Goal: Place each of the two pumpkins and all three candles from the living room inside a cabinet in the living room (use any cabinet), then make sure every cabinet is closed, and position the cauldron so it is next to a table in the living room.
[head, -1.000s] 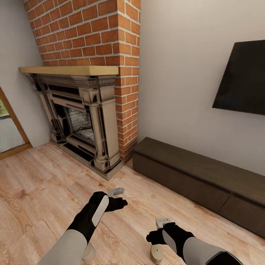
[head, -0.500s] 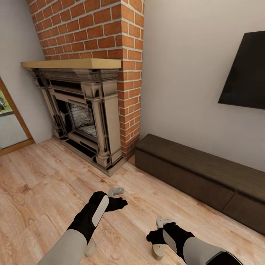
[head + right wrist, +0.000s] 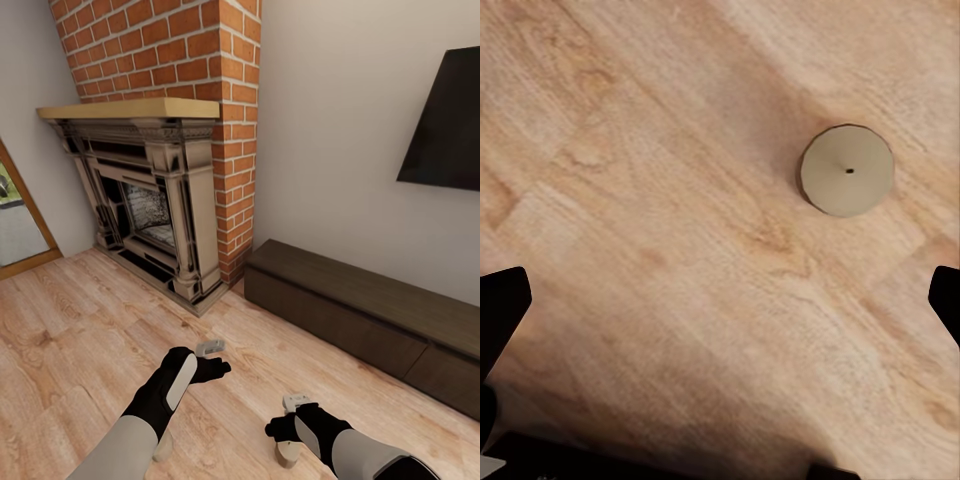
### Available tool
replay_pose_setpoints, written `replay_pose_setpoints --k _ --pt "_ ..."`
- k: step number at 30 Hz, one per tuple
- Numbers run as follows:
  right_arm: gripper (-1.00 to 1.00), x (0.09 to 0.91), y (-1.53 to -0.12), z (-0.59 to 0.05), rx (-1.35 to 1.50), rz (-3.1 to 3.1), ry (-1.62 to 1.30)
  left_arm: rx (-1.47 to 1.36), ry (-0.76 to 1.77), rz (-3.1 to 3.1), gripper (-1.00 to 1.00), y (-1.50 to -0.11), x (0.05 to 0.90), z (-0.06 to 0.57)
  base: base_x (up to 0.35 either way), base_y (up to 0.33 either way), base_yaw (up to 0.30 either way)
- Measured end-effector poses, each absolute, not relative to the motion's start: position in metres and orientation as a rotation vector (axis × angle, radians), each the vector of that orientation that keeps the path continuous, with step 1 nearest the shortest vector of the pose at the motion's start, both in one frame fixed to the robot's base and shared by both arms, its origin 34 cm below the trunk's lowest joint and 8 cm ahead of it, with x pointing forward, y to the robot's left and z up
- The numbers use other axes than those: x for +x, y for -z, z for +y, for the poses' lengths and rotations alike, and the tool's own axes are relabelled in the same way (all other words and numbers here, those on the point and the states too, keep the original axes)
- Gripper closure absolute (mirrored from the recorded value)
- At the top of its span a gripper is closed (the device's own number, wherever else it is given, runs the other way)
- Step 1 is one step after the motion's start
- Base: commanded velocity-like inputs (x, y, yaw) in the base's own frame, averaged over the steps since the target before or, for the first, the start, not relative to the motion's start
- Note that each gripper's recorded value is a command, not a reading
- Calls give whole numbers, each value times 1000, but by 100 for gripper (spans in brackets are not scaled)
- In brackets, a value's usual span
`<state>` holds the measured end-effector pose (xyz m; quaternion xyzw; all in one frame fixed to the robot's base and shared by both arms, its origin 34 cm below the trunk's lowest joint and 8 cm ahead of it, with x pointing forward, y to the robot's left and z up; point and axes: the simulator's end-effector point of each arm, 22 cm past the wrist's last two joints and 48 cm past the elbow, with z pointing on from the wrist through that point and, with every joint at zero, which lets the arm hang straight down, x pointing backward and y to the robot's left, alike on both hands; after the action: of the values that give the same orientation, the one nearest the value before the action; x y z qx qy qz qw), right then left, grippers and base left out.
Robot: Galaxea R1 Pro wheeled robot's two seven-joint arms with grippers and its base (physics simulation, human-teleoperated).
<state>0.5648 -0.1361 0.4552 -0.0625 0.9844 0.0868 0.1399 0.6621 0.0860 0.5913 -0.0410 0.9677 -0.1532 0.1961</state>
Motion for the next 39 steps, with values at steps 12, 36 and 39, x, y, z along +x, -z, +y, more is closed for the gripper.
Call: replay_pose_setpoints --k 12,36,39 --pt "-100 568 -434 -138 -173 2817 -245 -115 429 2710 -100 -568 659 86 0 0 0" --pt "-100 575 -390 -139 -16 2762 -271 -114 429 2710 -100 -519 651 86 0 0 0" --pt "-100 574 -384 -139 -15 2762 -272 -114 429 2710 -100 -513 650 86 0 0 0"
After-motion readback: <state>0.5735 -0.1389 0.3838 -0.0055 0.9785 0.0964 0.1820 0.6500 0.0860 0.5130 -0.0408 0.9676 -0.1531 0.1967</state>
